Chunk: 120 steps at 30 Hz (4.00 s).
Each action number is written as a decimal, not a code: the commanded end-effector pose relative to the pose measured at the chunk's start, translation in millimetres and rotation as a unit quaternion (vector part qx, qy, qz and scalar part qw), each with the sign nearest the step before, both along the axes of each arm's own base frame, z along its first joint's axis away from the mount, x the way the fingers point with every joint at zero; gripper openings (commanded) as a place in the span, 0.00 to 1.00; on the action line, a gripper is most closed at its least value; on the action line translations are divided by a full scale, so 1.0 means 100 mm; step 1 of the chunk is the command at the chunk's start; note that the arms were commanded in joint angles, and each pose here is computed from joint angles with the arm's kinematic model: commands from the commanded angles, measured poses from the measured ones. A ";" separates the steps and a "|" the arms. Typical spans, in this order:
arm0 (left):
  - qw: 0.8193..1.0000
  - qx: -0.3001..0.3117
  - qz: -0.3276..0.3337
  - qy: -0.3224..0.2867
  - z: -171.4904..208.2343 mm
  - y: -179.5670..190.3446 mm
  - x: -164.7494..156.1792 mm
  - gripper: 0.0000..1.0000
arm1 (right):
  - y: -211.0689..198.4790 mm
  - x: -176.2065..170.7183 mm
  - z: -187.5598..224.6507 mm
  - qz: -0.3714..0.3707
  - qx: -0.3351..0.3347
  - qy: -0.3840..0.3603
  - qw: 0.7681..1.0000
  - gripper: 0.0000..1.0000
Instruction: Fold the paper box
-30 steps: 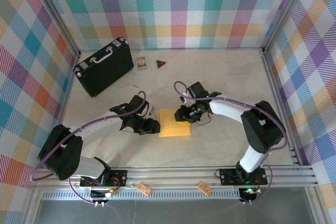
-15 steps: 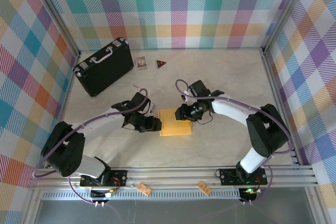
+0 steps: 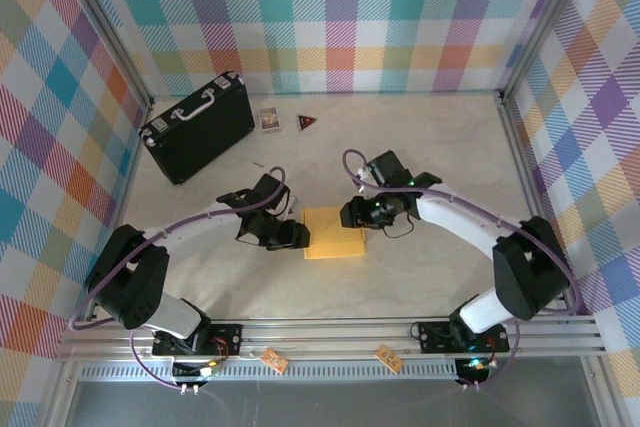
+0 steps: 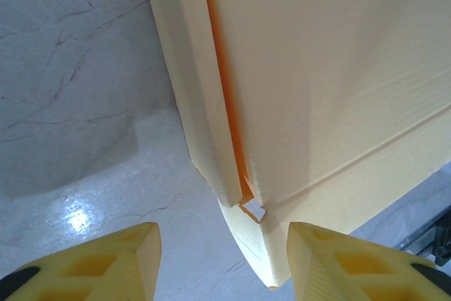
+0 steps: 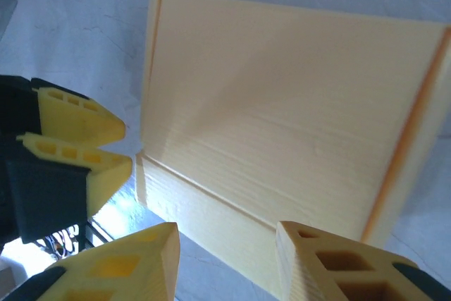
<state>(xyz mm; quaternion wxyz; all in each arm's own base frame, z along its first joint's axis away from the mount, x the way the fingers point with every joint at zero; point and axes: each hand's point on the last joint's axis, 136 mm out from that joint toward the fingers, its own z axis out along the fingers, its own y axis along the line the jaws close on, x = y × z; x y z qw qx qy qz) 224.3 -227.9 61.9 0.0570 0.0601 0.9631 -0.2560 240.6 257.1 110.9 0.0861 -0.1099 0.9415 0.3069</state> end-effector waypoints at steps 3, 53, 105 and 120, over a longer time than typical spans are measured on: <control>1.000 0.012 -0.013 -0.001 -0.03 0.00 0.01 0.49 | -0.23 -0.25 -0.23 0.004 -0.032 0.013 0.999 0.42; 0.983 -0.158 0.050 -0.078 0.44 -0.71 -0.35 0.52 | 0.27 1.03 -0.47 0.099 -0.120 -0.067 0.986 0.54; 0.995 -0.010 0.085 -0.041 -0.36 -0.07 0.01 0.57 | -0.02 0.38 -0.18 0.055 -0.065 -0.056 0.995 0.67; 0.995 -0.001 0.084 -0.055 -0.21 0.06 -0.04 0.57 | -0.15 0.29 -0.62 0.066 -0.117 -0.011 0.991 0.75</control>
